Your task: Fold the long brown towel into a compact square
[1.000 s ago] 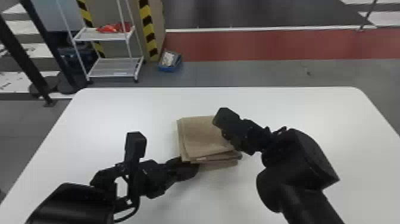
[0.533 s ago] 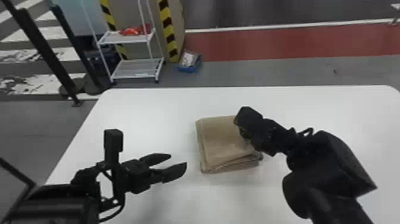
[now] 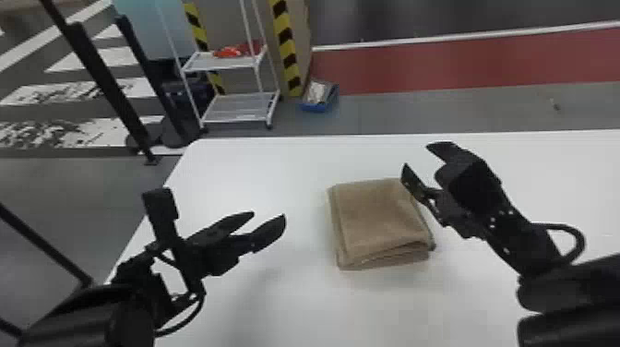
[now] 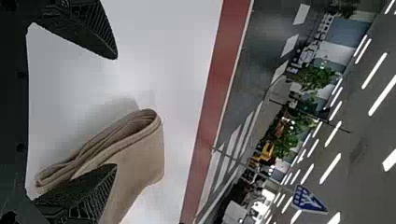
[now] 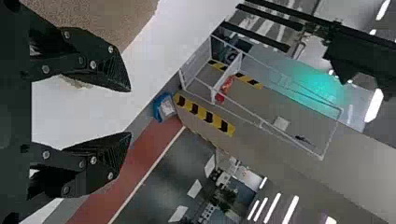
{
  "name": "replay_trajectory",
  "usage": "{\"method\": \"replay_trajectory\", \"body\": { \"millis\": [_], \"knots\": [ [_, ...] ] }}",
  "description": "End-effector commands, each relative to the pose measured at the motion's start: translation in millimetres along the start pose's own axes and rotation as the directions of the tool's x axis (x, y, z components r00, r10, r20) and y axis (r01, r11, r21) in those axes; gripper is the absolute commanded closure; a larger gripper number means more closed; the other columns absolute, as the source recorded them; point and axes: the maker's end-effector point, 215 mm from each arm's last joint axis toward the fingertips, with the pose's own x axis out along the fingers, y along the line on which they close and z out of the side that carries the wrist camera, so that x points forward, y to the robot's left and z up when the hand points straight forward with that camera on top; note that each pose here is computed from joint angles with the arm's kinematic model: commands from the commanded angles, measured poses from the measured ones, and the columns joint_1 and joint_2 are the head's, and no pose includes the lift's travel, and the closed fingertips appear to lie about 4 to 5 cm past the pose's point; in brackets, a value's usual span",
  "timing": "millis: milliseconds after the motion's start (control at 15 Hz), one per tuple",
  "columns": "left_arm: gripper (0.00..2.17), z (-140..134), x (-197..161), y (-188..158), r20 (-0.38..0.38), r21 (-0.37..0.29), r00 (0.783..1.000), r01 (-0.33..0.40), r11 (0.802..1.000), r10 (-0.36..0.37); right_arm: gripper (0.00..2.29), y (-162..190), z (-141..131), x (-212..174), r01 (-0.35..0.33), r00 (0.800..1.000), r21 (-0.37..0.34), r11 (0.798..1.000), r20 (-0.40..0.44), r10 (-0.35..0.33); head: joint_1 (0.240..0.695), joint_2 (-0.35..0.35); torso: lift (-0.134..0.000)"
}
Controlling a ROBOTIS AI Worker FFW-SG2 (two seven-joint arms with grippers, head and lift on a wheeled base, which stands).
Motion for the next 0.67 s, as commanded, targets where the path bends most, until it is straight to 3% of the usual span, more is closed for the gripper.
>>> {"method": "replay_trajectory", "body": {
  "millis": [0,133,267,467,533,600],
  "knots": [
    [0.06,18,-7,-5,0.097,0.020,0.995,-0.018,1.000,0.016,0.02,-6,-1,-31,0.028,0.994,0.091,0.996,0.098,-0.037,0.695,0.233,-0.125],
    [0.07,28,-16,15,0.181,0.035,0.973,-0.149,0.988,0.141,0.02,-23,-26,-53,0.107,0.989,0.131,0.986,0.084,-0.119,0.695,0.232,-0.125],
    [0.07,19,-11,27,0.190,0.071,0.943,-0.291,0.954,0.273,0.02,-40,-53,-68,0.192,0.980,0.142,0.971,0.025,-0.197,0.695,0.225,-0.125],
    [0.07,10,1,2,0.253,0.105,0.930,-0.299,0.949,0.265,0.02,-38,-72,-88,0.236,0.972,0.153,0.960,-0.018,-0.236,0.695,0.185,-0.125],
    [0.07,2,3,-4,0.266,0.124,0.922,-0.321,0.939,0.280,0.02,-35,-73,-95,0.245,0.969,0.164,0.956,-0.015,-0.246,0.695,0.171,-0.125],
    [0.07,11,-2,-11,0.342,0.154,0.890,-0.371,0.916,0.303,0.02,-34,-75,-102,0.249,0.967,0.195,0.949,-0.004,-0.253,0.695,0.158,-0.125]
  ]
}}
